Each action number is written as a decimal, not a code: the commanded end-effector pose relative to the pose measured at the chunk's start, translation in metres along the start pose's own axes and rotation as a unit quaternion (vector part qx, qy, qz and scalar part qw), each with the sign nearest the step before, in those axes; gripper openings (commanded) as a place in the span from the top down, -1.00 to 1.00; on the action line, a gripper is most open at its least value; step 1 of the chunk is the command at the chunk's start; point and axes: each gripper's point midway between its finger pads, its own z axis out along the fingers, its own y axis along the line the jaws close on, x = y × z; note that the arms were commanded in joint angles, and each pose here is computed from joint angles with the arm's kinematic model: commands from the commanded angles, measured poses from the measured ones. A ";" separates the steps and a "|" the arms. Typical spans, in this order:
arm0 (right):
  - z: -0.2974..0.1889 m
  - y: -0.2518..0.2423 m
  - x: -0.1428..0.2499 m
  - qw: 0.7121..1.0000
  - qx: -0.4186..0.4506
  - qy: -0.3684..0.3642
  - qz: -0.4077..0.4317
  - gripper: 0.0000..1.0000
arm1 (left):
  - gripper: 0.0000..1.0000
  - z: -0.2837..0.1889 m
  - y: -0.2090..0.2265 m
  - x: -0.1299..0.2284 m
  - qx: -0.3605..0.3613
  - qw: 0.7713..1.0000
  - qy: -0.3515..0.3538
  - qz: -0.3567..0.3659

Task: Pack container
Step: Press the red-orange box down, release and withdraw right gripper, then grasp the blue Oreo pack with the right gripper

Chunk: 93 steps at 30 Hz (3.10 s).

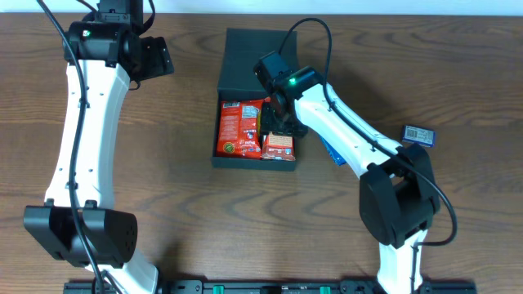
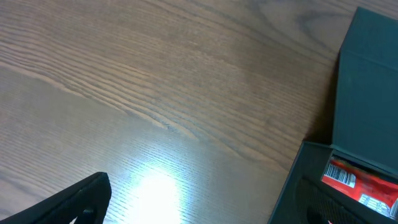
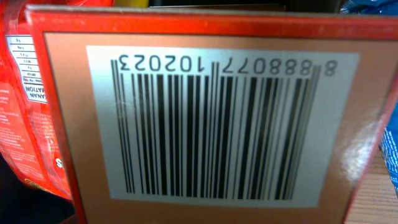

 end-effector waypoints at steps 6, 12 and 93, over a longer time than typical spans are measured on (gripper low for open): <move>-0.001 -0.003 0.004 0.999 0.009 0.003 -0.038 -0.99 | -0.90 0.005 0.000 0.003 -0.001 1.000 0.008 0.004; -0.048 0.003 -0.024 0.998 -0.013 -0.046 -0.036 -0.98 | -0.91 0.005 0.000 0.003 -0.001 1.000 0.008 0.004; 0.022 -0.138 -0.033 0.948 -0.001 -0.006 -0.318 -0.77 | -0.90 0.004 -0.010 -0.007 0.026 1.000 -0.009 -0.007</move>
